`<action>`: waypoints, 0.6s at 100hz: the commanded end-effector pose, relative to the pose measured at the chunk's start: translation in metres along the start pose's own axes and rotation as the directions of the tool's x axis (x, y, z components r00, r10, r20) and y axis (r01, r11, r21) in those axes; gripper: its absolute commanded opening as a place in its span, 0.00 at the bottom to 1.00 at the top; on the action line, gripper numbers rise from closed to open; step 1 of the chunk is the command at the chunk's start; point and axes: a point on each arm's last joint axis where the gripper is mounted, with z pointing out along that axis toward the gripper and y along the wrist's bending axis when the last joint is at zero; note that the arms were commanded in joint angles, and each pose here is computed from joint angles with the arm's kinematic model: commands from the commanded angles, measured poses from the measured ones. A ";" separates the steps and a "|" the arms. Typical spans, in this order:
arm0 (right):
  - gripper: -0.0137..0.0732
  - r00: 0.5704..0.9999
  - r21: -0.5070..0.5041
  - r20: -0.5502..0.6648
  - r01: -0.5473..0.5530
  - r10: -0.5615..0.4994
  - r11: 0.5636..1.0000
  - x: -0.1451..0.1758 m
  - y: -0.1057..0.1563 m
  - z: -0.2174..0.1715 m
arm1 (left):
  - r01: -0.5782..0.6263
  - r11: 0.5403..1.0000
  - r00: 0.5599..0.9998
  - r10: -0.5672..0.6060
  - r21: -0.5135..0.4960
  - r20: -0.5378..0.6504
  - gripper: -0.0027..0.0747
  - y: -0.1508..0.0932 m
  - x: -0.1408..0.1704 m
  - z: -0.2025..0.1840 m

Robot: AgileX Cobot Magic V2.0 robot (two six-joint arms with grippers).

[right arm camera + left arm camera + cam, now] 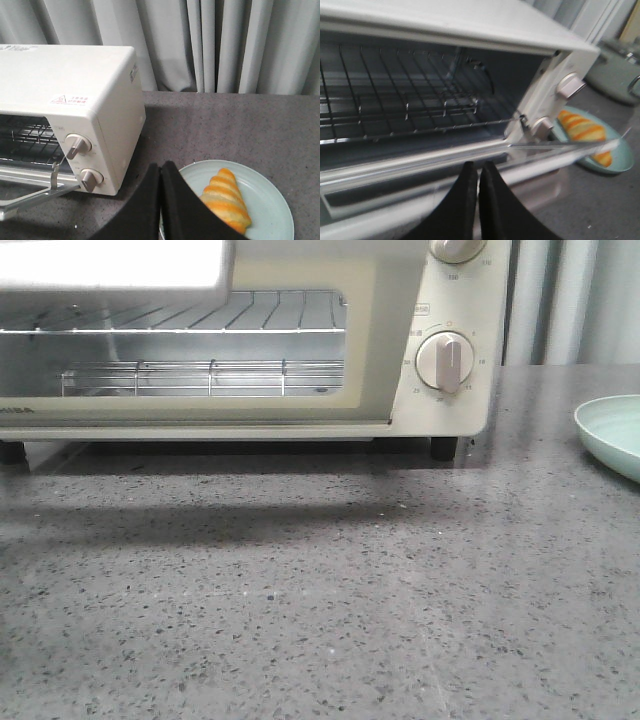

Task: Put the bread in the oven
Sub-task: 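Pull the oven door handle down with the left gripper to open it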

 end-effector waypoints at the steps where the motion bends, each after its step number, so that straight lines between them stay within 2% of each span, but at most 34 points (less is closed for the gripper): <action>1: 0.11 0.999 0.000 0.049 0.008 -0.008 1.000 -0.010 0.000 -0.001 | -0.002 0.999 0.976 -0.010 0.053 0.216 0.01 -0.008 -0.023 -0.031; 12: 0.11 1.000 -0.003 0.015 0.006 -0.006 1.000 -0.005 0.000 0.002 | -0.046 0.997 0.941 0.022 0.063 0.338 0.01 -0.011 -0.031 -0.061; 24: 0.12 1.000 -0.003 -0.024 0.004 -0.004 1.000 -0.005 0.000 0.011 | -0.120 0.992 0.916 0.099 0.028 0.389 0.01 -0.013 -0.040 -0.079; 31: 0.17 0.997 -0.003 -0.076 0.002 -0.003 1.000 -0.003 -0.001 0.020 | -0.148 0.989 0.906 0.135 0.000 0.401 0.01 -0.015 -0.049 -0.086; 38: 0.30 0.991 -0.003 -0.130 0.000 0.000 1.000 -0.002 -0.002 0.033 | -0.182 0.982 0.897 0.184 -0.044 0.403 0.01 -0.017 -0.058 -0.091; 51: 0.73 0.986 0.000 -0.167 -0.005 0.005 1.000 -0.004 -0.003 0.056 | -0.242 0.961 0.884 0.275 -0.135 0.377 0.01 -0.019 -0.072 -0.100; 55: 0.81 0.985 0.002 -0.173 -0.006 0.006 1.000 -0.005 -0.004 0.064 | -0.254 0.953 0.878 0.299 -0.164 0.374 0.01 -0.019 -0.075 -0.103; 60: 0.86 0.984 0.008 -0.176 -0.001 0.003 1.000 -0.006 -0.005 0.073 | -0.261 0.947 0.874 0.315 -0.189 0.370 0.01 -0.019 -0.077 -0.105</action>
